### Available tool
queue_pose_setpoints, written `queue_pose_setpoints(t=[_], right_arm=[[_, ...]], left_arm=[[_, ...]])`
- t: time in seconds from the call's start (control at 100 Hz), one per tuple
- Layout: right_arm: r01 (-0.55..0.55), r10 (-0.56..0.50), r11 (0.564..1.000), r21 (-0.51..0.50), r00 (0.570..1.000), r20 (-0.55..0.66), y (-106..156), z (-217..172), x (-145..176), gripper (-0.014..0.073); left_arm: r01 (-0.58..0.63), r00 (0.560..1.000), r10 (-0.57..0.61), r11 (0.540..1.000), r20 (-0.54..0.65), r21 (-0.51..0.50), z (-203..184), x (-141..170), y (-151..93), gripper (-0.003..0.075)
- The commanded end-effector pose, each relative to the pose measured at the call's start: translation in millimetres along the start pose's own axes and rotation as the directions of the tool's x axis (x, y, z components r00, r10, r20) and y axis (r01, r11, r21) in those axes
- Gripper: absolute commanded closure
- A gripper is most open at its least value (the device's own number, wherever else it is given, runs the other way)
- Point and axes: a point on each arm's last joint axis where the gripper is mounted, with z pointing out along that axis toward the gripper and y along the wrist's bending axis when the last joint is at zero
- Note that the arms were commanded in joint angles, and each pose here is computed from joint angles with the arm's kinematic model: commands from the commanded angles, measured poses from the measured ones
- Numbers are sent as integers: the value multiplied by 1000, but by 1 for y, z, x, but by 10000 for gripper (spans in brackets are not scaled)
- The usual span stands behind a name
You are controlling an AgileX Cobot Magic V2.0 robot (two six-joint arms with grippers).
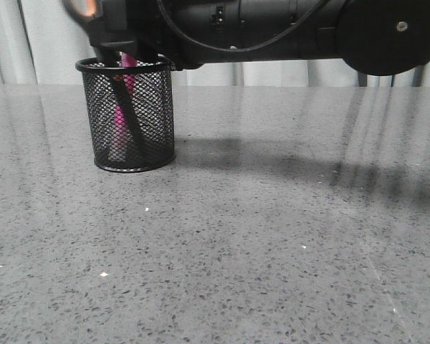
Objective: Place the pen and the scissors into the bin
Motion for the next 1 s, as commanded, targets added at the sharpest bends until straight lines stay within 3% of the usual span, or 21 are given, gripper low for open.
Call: queue_pose_setpoints(t=[0.0, 0.08, 0.36, 0.45, 0.55, 0.72, 0.84, 0.99], right_arm=[[29, -24, 999, -35, 990, 139, 6, -5, -32, 255], [29, -24, 999, -35, 990, 139, 6, -5, -32, 223], [51, -38, 997, -53, 976, 214, 7, -12, -48, 232], [71, -59, 997, -38, 967, 250, 4, -21, -62, 283], [97, -91, 995, -7, 954, 287, 1, -33, -80, 410], [142, -166, 985, 100, 940, 297, -2, -61, -117, 673], [151, -201, 960, 236, 958, 204, -3, -81, -135, 661], [222, -267, 894, 390, 962, 63, 1, -112, -149, 661]], left_arm=[[3, 1000, -4, 1000, 31, 18, -1, -10, -1, 742], [3, 1000, -4, 1000, 31, 18, -1, -10, -1, 742], [3, 1000, -4, 1000, 31, 18, -1, -10, -1, 741], [3, 1000, -4, 1000, 31, 18, -1, -10, -1, 742], [4, 1000, -4, 1000, 29, 8, -1, -10, 0, 742], [4, 1000, -4, 1000, 29, 4, -1, -9, 0, 742], [4, 1000, -4, 1000, 25, -16, -1, -9, 2, 742], [6, 1000, -5, 996, 11, -94, -1, -8, 9, 742]])
